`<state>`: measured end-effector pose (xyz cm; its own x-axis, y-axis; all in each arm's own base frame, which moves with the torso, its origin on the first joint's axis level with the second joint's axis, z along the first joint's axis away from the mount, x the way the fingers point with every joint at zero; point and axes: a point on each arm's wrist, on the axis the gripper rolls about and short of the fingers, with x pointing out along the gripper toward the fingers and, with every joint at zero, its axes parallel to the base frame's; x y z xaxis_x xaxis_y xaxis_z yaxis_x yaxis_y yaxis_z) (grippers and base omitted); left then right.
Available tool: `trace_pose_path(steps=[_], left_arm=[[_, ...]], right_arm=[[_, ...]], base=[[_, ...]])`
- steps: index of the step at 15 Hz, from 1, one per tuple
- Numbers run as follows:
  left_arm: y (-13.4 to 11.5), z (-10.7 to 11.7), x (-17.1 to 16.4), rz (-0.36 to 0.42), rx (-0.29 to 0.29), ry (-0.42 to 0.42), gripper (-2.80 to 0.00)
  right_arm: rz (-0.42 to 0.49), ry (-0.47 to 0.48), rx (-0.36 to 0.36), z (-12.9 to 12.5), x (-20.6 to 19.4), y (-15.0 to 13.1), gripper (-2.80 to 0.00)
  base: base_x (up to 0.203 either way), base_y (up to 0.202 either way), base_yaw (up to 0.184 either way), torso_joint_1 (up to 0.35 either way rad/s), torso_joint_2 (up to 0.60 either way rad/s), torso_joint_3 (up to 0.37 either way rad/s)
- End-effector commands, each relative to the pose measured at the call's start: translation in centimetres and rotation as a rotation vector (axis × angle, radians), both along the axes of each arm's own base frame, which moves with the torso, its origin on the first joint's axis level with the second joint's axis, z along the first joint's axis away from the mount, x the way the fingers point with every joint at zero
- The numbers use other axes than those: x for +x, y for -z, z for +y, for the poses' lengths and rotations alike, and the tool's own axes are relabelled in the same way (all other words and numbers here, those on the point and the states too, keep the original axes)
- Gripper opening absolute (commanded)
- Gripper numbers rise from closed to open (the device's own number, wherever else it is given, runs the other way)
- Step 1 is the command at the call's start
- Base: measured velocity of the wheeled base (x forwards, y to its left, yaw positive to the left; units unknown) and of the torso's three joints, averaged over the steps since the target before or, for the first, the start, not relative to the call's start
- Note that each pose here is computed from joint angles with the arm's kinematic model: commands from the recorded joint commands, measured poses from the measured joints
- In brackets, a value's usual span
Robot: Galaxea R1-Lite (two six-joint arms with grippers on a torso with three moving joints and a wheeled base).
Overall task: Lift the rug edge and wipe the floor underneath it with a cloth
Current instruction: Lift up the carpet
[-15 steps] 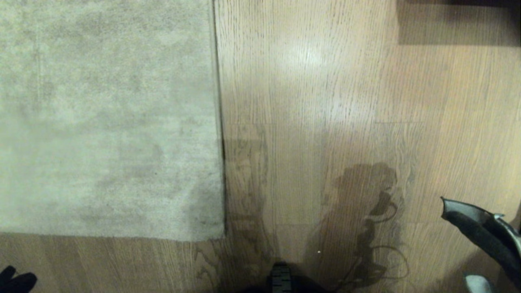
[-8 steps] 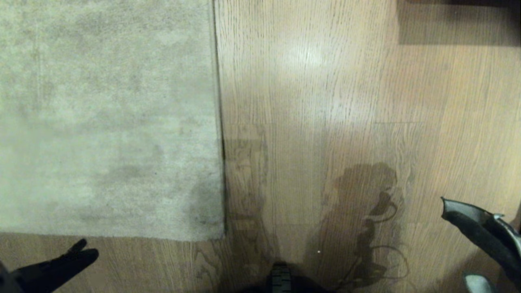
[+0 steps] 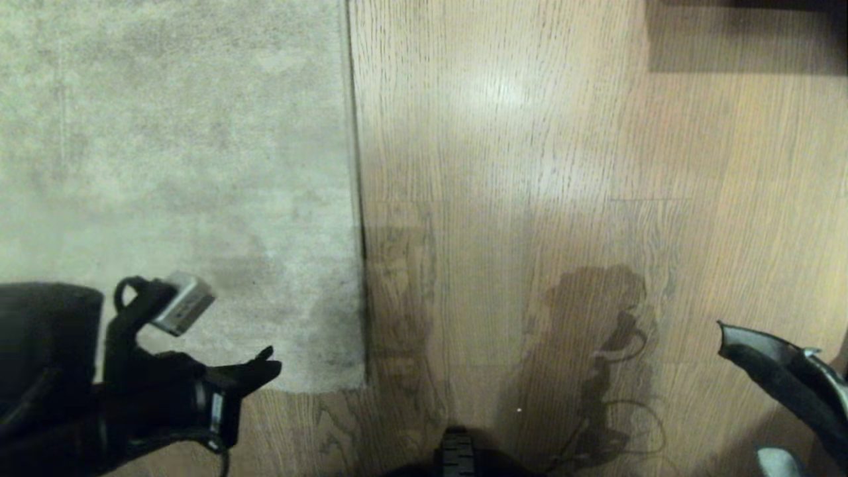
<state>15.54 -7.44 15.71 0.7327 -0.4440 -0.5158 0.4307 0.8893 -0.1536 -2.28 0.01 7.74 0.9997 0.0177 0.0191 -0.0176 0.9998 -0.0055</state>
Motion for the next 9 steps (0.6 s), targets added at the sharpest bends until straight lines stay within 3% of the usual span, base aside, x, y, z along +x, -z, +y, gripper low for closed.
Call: trace_pose_path(steps=[1,2,4,6,9], left_arm=[[3.5,-3.4,2.5,0.066,0.11,-0.016,-2.8],[4.2,-4.4,2.8,0.062,0.135,-0.026,0.0],[5.5,-6.1,3.7,0.061,0.192,-0.068,0.0],[6.0,-6.9,4.5,0.016,0.294,-0.142,0.0],[6.5,-7.1,5.2,-0.027,0.451,-0.134,0.0]], right_arm=[[-0.001,-0.001,-0.001,0.0,0.0,0.0,-2.8],[0.0,-0.001,-0.001,0.0,0.0,0.0,-2.8],[0.001,-0.001,-0.001,0.0,0.0,0.0,-2.8],[-0.001,-0.001,-0.001,0.0,0.0,0.0,-2.8],[0.0,-0.001,-0.001,0.0,0.0,0.0,-2.8]], base=[[0.0,0.0,0.0,0.0,0.0,0.0],[0.0,0.0,0.0,0.0,0.0,0.0],[0.0,0.0,0.0,0.0,0.0,0.0],[0.0,0.0,0.0,0.0,0.0,0.0],[0.0,0.0,0.0,0.0,0.0,0.0]])
